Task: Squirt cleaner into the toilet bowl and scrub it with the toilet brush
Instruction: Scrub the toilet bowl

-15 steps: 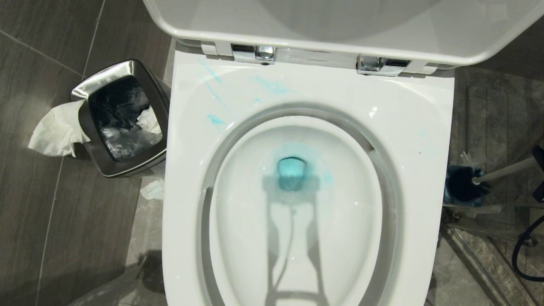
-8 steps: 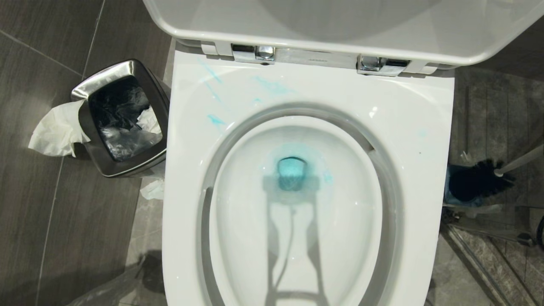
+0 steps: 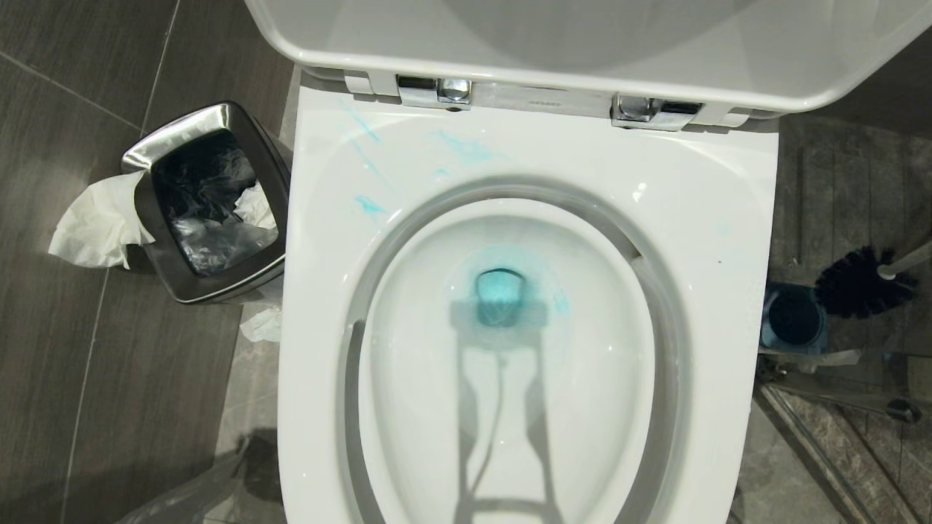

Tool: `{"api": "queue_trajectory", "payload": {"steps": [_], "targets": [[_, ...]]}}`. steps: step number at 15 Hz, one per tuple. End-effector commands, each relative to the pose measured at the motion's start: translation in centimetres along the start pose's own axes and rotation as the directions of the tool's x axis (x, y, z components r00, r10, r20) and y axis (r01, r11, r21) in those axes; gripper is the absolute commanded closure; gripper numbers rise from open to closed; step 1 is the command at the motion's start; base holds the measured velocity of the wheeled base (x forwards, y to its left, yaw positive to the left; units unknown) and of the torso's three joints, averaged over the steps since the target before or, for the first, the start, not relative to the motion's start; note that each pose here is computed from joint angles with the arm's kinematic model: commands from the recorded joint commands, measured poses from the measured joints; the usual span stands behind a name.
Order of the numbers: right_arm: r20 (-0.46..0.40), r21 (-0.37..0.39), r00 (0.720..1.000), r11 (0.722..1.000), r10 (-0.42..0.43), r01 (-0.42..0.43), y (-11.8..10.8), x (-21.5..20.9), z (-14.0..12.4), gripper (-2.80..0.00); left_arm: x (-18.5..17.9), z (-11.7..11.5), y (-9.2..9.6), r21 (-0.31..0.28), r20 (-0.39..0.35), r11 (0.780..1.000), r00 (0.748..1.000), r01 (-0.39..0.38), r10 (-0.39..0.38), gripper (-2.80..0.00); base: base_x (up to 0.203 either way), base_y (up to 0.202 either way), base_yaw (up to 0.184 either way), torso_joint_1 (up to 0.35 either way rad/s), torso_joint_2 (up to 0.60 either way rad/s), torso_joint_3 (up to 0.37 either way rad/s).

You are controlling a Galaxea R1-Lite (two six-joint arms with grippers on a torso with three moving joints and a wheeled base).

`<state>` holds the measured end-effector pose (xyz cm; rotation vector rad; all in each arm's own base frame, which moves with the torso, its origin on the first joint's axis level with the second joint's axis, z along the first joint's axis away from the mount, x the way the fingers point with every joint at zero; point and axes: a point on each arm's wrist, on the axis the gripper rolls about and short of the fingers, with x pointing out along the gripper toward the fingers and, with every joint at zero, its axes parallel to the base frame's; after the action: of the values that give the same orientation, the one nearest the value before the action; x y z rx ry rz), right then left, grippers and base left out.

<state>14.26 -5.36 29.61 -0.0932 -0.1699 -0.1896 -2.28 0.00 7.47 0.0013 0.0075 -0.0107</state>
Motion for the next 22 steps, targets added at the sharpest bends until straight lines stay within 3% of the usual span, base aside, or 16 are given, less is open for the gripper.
{"api": "queue_trajectory", "payload": {"steps": [1,4,6,10,14,18,22], "targets": [[0.067,0.021,0.998,1.0,0.021,-0.023,0.1,-0.9,3.3,0.0,0.0,0.0,0.0,0.0,-0.003,1.0,1.0,0.0,0.0,0.0,0.0,0.0,0.0,0.0,0.0,0.0],[0.117,0.07,0.991,0.995,0.059,-0.068,0.3,-1.7,6.2,0.0,0.0,0.0,0.0,0.0,-0.003,1.0,1.0,0.0,0.0,0.0,0.0,0.0,0.0,0.0,0.0,0.0],[0.131,0.065,0.986,0.991,0.107,-0.117,0.5,-2.3,7.0,0.0,0.0,0.0,0.0,0.0,-0.003,1.0,1.0,0.0,0.0,0.0,0.0,0.0,0.0,0.0,0.0,0.0],[0.191,0.056,0.975,0.99,0.117,-0.13,0.5,-3.1,10.1,0.0,0.0,0.0,0.0,0.0,-0.003,1.0,1.0,0.0,0.0,0.0,0.0,0.0,0.0,0.0,0.0,0.0],[0.187,0.084,0.972,0.984,0.14,-0.158,0.8,-4.7,13.1,0.0,0.0,0.0,0.0,0.0,-0.003,1.0,1.0,0.0,0.0,0.0,0.0,0.0,0.0,0.0,0.0,0.0],[0.18,0.09,0.97,0.979,0.166,-0.184,1.0,-5.5,14.2,0.0,0.0,0.0,0.0,0.002,-0.002,1.0,1.0,0.002,-0.002,0.0,0.0,0.0,0.0,0.0,0.0,0.0],[0.085,0.161,0.972,0.959,0.221,-0.232,1.6,-8.4,14.9,0.0,0.0,0.0,0.0,0.002,-0.002,1.0,1.0,0.0,0.0,0.0,0.0,0.0,0.0,0.0,0.0,0.0]]}}
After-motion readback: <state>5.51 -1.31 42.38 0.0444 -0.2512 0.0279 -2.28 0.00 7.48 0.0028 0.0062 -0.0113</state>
